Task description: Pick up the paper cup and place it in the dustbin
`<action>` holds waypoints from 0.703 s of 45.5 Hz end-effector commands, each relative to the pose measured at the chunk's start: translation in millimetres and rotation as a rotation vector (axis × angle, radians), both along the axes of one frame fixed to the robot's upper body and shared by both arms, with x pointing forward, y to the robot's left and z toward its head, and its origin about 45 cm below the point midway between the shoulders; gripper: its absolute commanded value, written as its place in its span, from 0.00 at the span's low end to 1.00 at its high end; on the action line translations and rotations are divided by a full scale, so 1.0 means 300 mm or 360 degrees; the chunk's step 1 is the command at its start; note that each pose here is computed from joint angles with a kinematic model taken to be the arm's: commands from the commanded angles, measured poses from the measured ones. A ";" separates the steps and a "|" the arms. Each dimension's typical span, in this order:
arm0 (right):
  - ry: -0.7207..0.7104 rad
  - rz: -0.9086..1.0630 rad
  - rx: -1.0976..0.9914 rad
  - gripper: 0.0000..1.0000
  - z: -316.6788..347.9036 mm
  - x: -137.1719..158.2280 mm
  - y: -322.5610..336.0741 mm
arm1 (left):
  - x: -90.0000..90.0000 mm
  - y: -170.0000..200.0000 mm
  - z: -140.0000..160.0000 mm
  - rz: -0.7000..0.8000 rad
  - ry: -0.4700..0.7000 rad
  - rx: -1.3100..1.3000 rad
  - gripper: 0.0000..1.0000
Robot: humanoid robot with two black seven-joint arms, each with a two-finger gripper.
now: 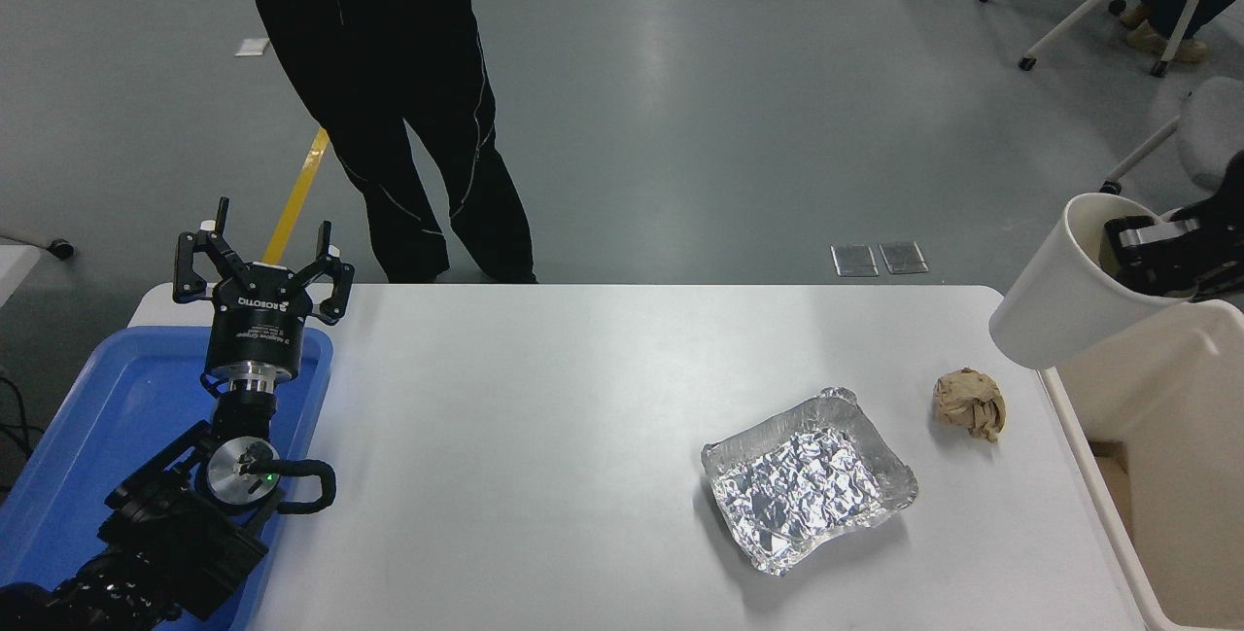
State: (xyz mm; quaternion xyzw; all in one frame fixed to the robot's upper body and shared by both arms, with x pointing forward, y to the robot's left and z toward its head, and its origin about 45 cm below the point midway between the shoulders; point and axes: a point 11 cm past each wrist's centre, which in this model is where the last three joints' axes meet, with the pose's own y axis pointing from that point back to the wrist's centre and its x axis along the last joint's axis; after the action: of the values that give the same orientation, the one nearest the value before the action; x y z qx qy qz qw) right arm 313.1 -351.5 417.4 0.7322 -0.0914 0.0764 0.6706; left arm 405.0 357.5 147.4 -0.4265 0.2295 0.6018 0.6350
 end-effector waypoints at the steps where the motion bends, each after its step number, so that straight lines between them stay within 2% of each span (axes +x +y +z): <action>1: -0.0028 -0.0163 -0.0091 0.00 -0.128 0.083 -0.153 | 0.000 0.001 0.000 0.0003 0.0000 0.0000 0.99; 11: -0.0196 -0.0402 -0.0102 0.00 -0.252 0.242 -0.356 | 0.000 0.001 -0.001 0.0001 0.0001 0.0000 0.99; 15: -0.0242 -0.0493 -0.0104 0.00 -0.341 0.277 -0.434 | 0.000 0.001 0.000 0.0003 0.0000 0.0000 0.99; 21: -0.0311 -0.0659 -0.0137 0.00 -0.458 0.276 -0.569 | 0.000 -0.001 0.000 0.0000 -0.0001 -0.0001 0.99; 32: -0.0481 -0.0954 -0.0168 0.00 -0.659 0.202 -0.741 | 0.000 -0.001 0.000 0.0000 -0.0001 -0.0001 0.99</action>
State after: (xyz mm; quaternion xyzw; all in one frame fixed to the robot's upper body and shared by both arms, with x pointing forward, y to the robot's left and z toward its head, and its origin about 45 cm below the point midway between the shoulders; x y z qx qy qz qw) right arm 402.7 -511.2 281.7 0.6641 -0.2967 0.0208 0.6859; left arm 405.0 357.5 147.3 -0.4267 0.2295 0.6018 0.6349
